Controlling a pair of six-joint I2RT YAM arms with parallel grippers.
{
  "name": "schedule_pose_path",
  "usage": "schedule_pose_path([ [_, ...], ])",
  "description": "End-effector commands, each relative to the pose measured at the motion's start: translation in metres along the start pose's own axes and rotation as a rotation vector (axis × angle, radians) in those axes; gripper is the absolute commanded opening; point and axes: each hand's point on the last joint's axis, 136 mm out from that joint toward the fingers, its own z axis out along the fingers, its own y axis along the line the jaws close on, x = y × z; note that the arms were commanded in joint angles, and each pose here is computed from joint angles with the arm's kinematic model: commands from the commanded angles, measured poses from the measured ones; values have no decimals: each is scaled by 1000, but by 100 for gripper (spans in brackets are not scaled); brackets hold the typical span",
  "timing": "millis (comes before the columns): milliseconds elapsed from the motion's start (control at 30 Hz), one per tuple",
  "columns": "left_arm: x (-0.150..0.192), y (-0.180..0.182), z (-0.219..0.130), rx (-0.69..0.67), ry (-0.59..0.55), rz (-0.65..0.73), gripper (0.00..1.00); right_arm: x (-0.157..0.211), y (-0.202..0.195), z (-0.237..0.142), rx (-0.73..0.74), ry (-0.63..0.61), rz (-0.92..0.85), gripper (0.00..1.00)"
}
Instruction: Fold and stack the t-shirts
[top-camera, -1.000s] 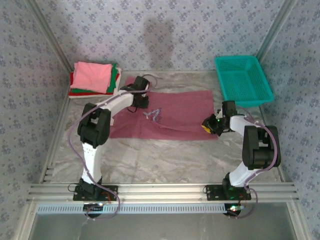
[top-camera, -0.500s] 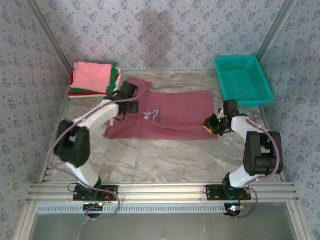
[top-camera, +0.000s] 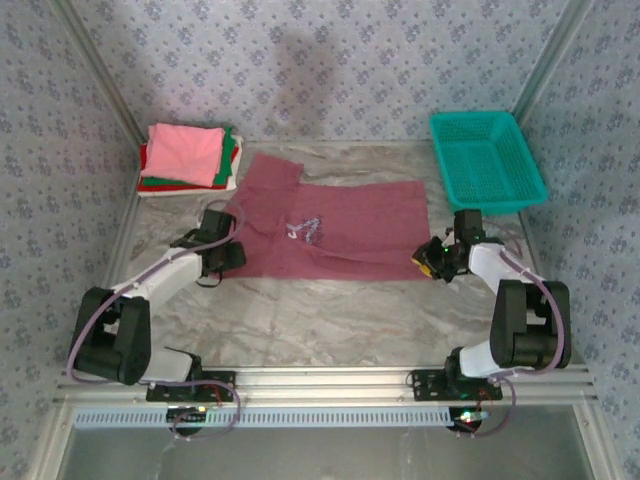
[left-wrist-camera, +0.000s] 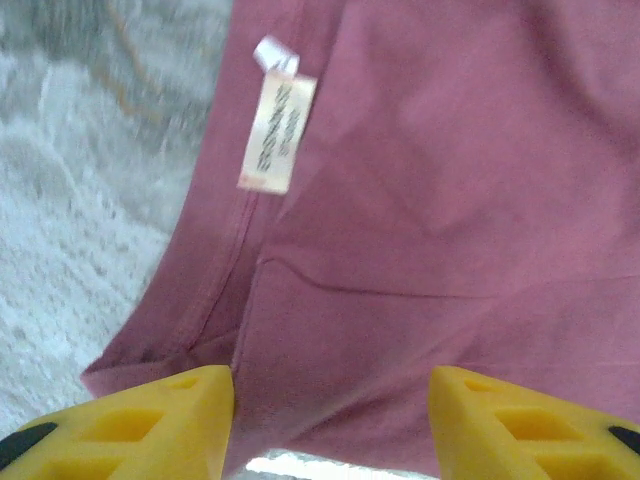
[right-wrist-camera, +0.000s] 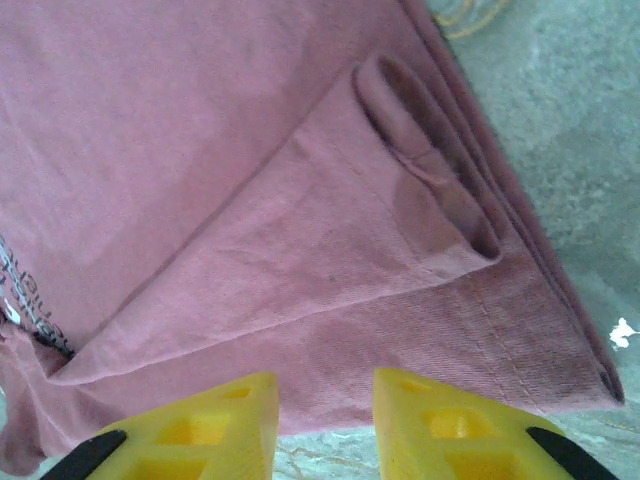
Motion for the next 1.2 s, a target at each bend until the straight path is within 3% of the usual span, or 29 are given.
schedule_pose_path([
  [0, 1, -4, 8, 52, -1, -89, 54, -4, -11, 5, 11, -24, 79, 34],
  [333, 10, 14, 34, 15, 58, -157, 54, -23, -8, 15, 14, -74, 110, 35],
  [767, 13, 19, 40, -6, 68, -118, 54, -38, -5, 32, 5, -108, 167, 36],
  [900, 13, 21, 40, -13, 66, -111, 54, -44, -3, 28, 10, -141, 174, 33],
  [1167, 12, 19, 40, -6, 64, -101, 54, -48, -6, 24, 28, -177, 183, 14],
])
